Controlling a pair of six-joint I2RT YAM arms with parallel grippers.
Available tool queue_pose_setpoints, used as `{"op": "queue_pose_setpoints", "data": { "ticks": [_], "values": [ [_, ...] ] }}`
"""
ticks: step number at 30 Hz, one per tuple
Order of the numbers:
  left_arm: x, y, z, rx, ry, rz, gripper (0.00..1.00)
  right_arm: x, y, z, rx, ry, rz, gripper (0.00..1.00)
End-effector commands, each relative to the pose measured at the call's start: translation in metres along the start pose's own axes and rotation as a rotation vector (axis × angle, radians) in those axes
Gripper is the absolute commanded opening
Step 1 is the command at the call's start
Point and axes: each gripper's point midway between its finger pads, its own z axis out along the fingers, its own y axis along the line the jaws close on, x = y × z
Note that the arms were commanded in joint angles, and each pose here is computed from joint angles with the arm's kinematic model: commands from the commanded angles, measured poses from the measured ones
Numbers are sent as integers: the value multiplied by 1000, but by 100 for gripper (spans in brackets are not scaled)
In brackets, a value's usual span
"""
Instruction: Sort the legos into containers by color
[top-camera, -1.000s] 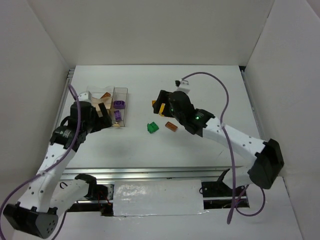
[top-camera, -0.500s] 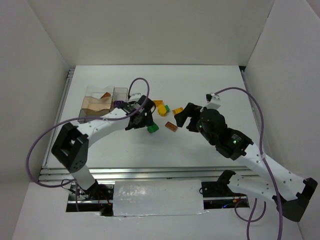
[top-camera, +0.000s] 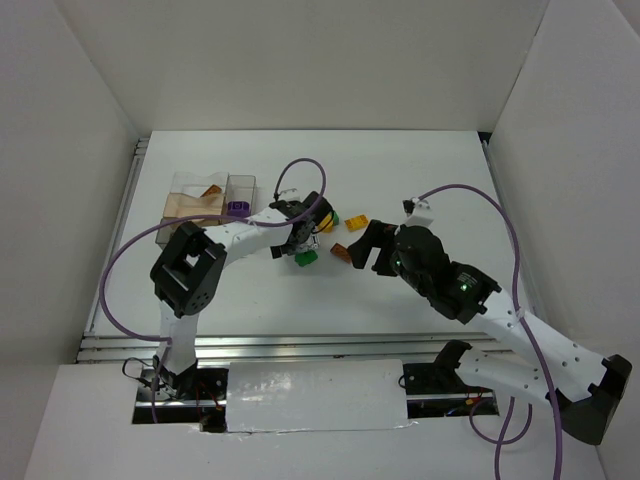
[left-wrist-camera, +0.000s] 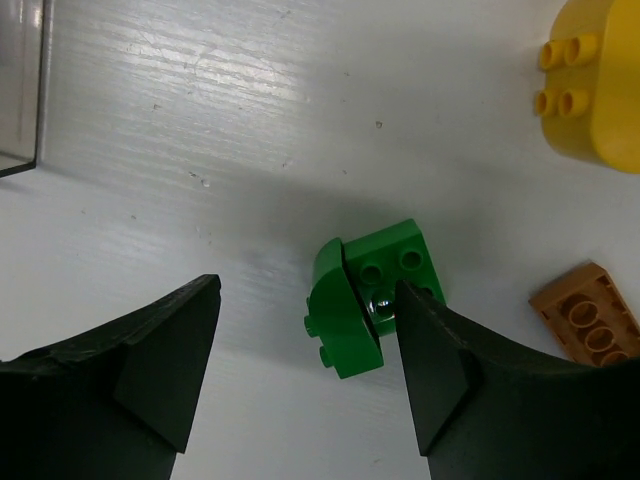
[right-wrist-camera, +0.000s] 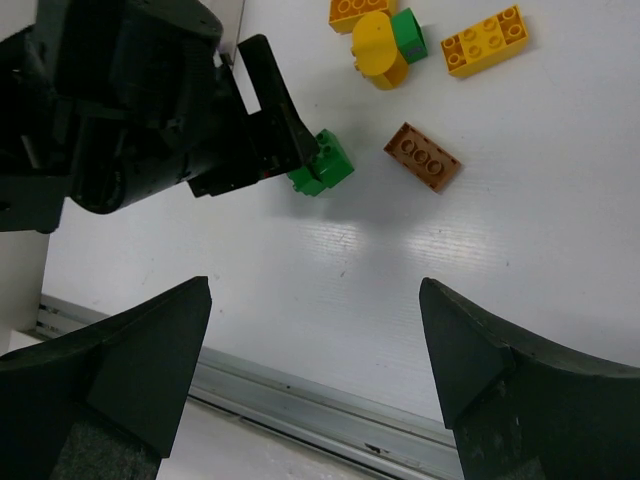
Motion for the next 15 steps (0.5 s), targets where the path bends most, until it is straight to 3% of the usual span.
{"op": "queue_pose_setpoints", "data": {
  "ticks": [1, 15],
  "values": [
    [4, 0, 2, -13, -1, -20, 82, -7, 5, -7, -33, -30, -8, 92],
    [15, 11, 9, -44, -15, -25, 49, -2, 6, -3, -56, -28, -11, 92]
  ]
}}
